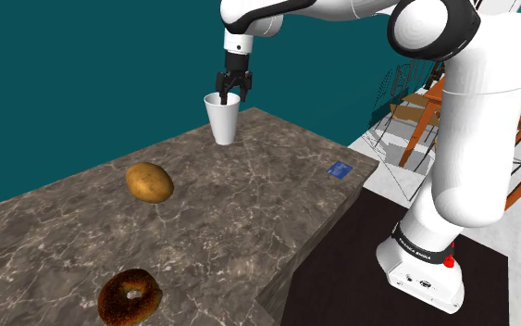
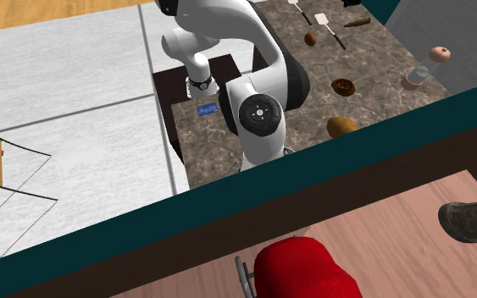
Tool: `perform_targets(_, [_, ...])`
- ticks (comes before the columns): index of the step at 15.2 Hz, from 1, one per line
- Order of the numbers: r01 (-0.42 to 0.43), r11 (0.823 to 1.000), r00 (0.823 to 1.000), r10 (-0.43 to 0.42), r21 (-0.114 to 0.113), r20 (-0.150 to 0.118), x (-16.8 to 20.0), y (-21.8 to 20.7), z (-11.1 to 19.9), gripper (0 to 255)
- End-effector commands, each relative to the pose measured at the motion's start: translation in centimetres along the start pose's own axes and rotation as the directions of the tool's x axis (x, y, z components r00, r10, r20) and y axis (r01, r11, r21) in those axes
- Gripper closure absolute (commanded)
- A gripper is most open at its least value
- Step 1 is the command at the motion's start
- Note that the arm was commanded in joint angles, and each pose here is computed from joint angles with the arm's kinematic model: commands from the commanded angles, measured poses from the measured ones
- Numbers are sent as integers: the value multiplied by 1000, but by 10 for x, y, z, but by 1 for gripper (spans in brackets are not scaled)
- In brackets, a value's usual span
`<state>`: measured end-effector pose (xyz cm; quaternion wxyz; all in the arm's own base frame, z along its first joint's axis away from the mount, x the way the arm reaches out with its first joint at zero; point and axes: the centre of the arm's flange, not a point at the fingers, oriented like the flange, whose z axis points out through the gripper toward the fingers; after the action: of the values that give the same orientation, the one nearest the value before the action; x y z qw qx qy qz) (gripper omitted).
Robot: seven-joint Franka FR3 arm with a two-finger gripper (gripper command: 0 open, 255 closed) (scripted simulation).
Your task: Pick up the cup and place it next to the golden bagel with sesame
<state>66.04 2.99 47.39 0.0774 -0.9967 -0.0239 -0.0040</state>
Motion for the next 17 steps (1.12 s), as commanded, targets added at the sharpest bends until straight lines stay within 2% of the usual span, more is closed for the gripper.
perform_targets(1, [0,1000,1000,0,0,0,0,0,0,0])
perform_targets(5, [0,1000,1000,0,0,0,0,0,0,0])
perform_targets(6, [0,1000,1000,0,0,0,0,0,0,255])
perform_targets(15, [0,1000,1000,0,0,0,0,0,0,255])
perform_targets(17, [0,1000,1000,0,0,0,0,-2,-10,255])
